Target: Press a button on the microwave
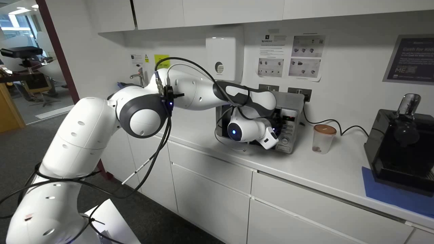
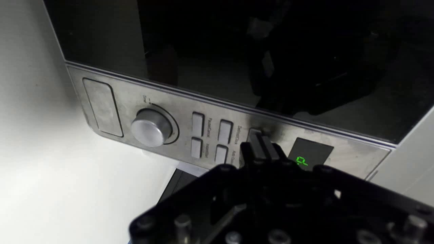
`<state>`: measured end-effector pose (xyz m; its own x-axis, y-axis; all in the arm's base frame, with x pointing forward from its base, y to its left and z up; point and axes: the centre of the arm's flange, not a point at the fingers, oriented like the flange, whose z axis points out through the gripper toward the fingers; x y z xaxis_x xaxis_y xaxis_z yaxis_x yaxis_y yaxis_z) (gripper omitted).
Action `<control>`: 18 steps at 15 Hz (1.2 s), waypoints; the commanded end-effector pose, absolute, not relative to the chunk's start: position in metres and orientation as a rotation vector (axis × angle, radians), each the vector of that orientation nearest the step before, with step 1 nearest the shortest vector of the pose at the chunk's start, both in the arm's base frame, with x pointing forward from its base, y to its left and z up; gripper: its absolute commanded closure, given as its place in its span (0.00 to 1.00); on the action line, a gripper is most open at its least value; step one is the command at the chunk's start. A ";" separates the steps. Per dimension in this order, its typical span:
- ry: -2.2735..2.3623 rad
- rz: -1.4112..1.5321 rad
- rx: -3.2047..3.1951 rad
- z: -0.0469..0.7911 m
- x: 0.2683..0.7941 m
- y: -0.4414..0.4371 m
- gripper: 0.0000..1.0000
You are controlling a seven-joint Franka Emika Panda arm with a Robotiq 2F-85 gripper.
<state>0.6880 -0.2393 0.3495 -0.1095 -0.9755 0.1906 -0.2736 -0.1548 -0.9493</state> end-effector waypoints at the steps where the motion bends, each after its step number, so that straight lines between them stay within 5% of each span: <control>1: 1.432 -1.303 -1.450 0.358 0.701 -0.234 1.00; 18: 1.492 -1.336 -1.269 0.367 0.703 -0.264 1.00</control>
<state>0.6983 -0.2748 0.3651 -0.2060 -0.9745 0.0886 -0.2050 -0.0456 -0.9777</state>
